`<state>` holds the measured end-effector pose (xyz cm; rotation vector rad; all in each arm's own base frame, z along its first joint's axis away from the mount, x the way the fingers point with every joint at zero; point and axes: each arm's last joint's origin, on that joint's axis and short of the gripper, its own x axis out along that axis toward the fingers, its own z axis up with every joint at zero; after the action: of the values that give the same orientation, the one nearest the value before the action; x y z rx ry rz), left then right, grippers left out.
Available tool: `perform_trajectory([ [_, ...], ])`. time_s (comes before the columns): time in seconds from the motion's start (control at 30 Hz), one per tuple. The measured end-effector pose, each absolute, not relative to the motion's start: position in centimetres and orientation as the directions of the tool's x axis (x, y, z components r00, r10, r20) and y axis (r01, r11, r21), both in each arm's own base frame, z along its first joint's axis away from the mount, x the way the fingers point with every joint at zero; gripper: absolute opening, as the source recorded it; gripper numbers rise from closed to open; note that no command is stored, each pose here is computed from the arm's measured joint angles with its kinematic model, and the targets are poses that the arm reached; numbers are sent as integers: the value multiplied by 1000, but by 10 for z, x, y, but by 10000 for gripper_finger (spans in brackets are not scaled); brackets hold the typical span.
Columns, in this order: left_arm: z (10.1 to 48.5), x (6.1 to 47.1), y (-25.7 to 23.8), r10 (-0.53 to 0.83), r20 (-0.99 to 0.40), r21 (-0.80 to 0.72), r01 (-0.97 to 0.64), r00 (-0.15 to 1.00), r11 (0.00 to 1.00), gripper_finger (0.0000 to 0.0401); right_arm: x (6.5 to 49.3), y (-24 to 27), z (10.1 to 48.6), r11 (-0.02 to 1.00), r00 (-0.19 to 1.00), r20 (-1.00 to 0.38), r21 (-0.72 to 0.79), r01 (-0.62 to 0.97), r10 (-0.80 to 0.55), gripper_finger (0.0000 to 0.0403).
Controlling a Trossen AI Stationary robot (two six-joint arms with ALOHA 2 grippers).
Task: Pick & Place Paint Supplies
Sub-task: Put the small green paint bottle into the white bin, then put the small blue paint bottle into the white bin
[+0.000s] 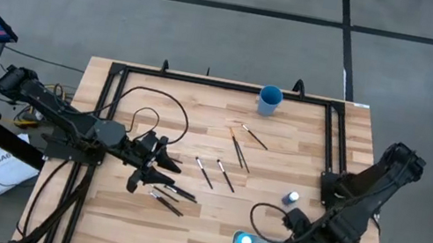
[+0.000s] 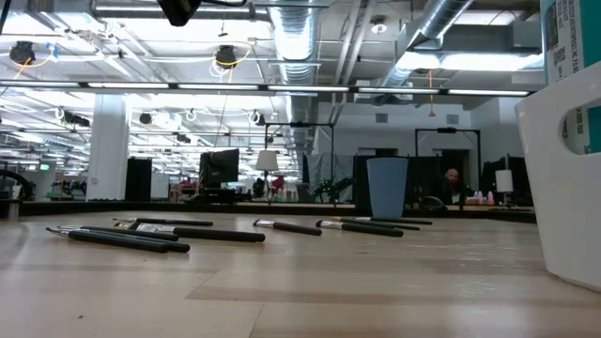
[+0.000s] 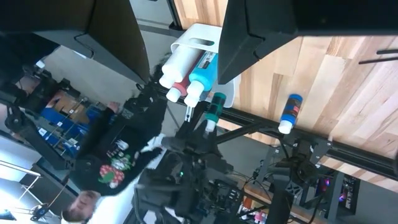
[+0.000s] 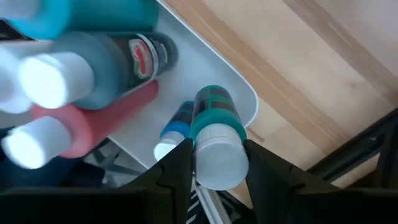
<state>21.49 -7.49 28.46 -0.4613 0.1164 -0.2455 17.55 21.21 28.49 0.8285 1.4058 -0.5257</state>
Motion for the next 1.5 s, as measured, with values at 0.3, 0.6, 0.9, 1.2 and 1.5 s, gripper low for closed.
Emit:
perform_trajectory([
  [0.3,285,215,-75,-260,-55,-453,208,964,867,182,191,232,249,655,57,-996,88,750,69,123],
  [0.6,285,215,-75,-260,-55,-453,208,964,867,182,199,242,229,682,26,-998,53,730,50,123],
  [0.9,285,215,-75,-260,-55,-453,208,964,867,182,198,242,230,686,20,-998,60,725,66,164],
  [1.2,285,215,-75,-260,-55,-454,208,964,867,182,194,222,257,676,58,-994,105,729,92,216],
  [1.5,285,215,-75,-260,-55,-454,208,964,867,182,177,149,304,568,48,-998,25,823,-26,207],
])
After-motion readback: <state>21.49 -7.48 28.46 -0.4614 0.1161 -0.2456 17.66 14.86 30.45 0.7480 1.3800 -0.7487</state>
